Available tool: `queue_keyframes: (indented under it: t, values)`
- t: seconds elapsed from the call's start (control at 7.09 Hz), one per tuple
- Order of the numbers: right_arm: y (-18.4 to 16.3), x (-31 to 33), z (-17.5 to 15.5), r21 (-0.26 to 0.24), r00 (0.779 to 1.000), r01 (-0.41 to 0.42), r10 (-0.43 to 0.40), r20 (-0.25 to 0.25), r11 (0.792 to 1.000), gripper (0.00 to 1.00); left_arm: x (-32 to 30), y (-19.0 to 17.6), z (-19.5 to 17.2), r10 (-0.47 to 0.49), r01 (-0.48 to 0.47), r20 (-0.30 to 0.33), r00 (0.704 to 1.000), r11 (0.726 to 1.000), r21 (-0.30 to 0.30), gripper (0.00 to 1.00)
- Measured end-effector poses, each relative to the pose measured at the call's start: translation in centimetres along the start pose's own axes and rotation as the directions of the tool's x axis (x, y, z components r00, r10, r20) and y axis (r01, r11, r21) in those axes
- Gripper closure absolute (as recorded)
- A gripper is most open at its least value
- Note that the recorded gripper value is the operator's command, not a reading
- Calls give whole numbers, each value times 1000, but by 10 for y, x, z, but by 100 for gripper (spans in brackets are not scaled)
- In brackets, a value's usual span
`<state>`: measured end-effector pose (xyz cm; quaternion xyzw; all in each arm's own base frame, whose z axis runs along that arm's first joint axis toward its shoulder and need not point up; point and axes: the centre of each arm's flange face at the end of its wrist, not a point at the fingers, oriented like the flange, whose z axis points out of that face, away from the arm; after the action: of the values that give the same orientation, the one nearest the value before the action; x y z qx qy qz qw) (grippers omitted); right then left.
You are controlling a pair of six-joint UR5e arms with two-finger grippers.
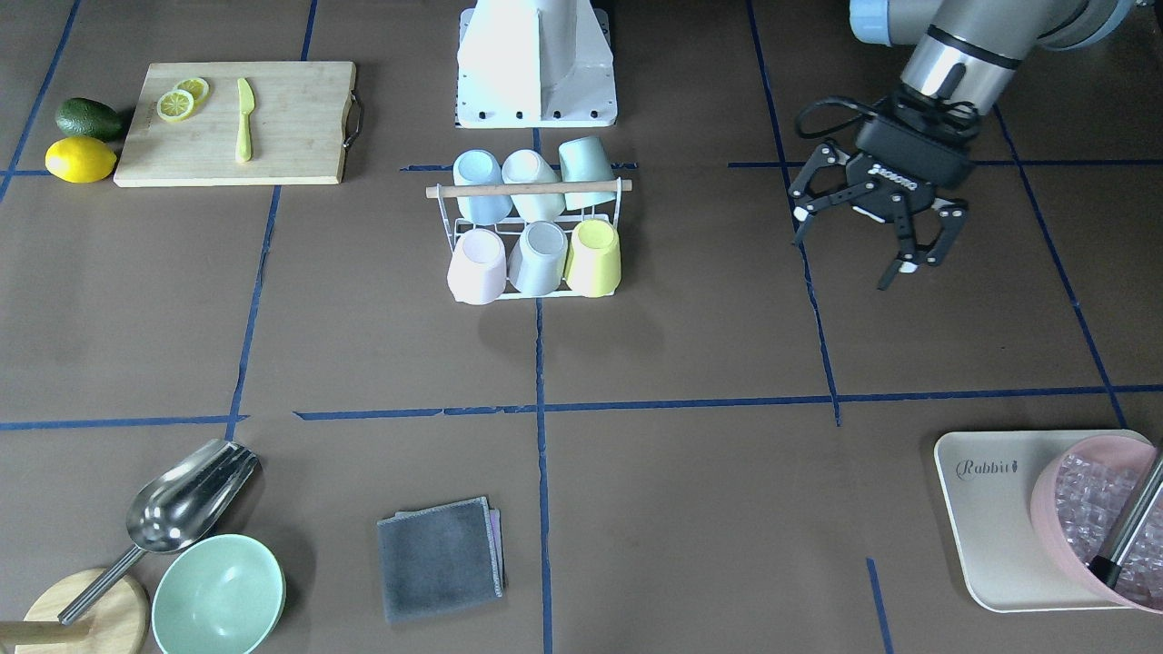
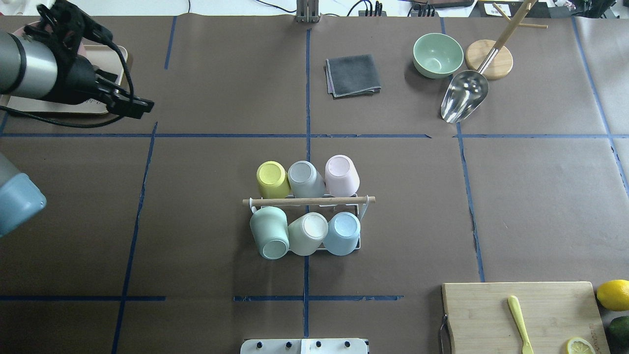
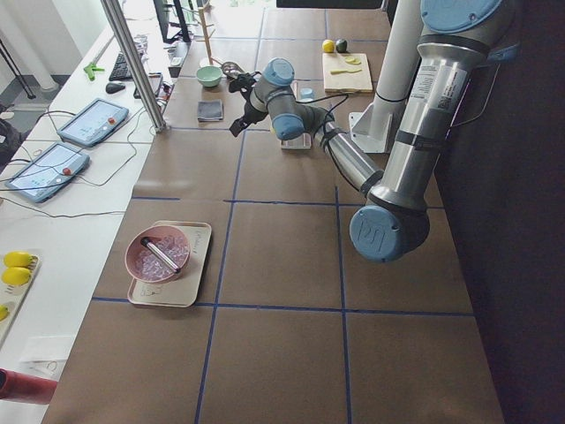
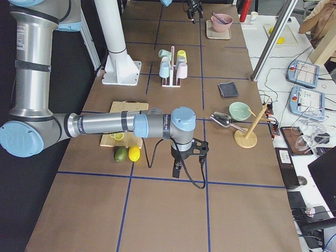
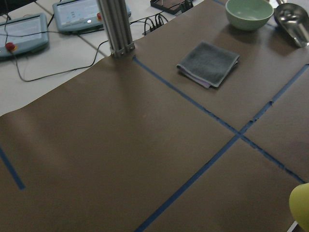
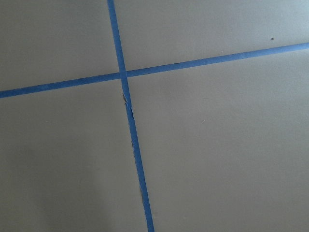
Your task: Place cup on cup holder
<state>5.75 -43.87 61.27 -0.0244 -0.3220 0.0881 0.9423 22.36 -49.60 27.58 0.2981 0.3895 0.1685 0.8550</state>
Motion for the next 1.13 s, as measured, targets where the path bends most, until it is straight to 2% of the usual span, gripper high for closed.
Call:
queue_keyframes:
  t: [0.14, 0.28, 0.42, 0.71, 0.85, 0.99, 1.13]
  values:
    - [3, 1, 2, -9, 1000, 9, -9, 15, 1000, 0, -33, 2, -19, -102, 107, 55, 993, 990, -92, 0]
    - [4, 1, 4, -16, 999, 22, -21, 27, 1000, 0, -55, 8, -37, -177, 191, 106, 978, 970, -149, 0]
    - [4, 2, 6, -20, 999, 39, -39, 31, 999, 0, -68, 23, -51, -223, 253, 166, 960, 949, -189, 0]
    - [4, 4, 9, -24, 997, 68, -68, 30, 997, 0, -97, 72, -49, -270, 339, 265, 925, 903, -262, 0]
    - [4, 6, 11, -28, 997, 71, -71, 29, 997, 0, -110, 96, -42, -284, 364, 284, 916, 885, -291, 0]
    - [4, 8, 13, -32, 997, 70, -69, 28, 997, 0, -121, 116, -33, -306, 387, 275, 911, 865, -319, 0]
    - [2, 7, 12, -31, 997, 69, -68, 30, 997, 0, -140, 132, -26, -362, 430, 244, 900, 834, -347, 0]
